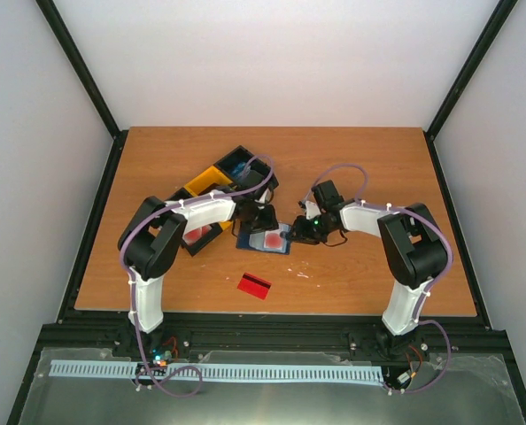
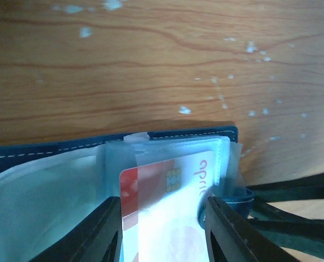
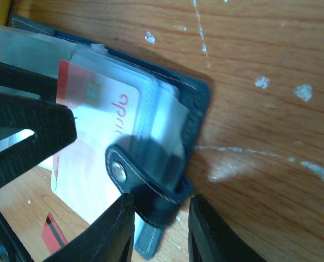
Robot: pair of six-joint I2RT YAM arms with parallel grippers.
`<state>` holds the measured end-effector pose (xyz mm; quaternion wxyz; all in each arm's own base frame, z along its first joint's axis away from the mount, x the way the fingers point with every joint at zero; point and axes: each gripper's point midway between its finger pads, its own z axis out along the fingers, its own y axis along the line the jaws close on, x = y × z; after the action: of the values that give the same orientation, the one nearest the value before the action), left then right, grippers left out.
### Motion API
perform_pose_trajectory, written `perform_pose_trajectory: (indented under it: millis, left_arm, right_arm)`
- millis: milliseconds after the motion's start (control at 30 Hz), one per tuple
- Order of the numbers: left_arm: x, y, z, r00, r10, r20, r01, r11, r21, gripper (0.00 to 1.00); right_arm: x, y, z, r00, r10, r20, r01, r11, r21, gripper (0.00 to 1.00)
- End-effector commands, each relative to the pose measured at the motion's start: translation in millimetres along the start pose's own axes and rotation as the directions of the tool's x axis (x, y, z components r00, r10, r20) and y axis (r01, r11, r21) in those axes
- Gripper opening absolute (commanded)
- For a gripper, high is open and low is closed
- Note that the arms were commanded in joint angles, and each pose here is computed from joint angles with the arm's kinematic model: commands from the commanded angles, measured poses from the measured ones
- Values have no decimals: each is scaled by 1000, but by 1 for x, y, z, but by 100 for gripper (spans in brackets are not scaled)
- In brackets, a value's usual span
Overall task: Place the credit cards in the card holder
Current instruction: Insert the credit card into the card holder.
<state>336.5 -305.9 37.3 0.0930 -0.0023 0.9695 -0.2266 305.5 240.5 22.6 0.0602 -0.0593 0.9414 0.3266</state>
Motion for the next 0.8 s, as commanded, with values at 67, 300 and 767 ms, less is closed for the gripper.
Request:
perform_pose_trajectory:
  millis: [67,300,767]
  left_arm:
    - [-3,-35,2,991,131,-2,-129,980,153,43]
    - [-3,-13,-2,997,74,1,-74,996,48,48]
    - [-12,30,-69,969,54,240,-24,992,-124,68]
  right_arm:
    - [25,-30,18,995,45,-88,-35,993,112,29]
    - [14,-25,3,999,30,-36,-25,991,134,29]
    - [0,23,-71,990,1,141,-27,983,184,37]
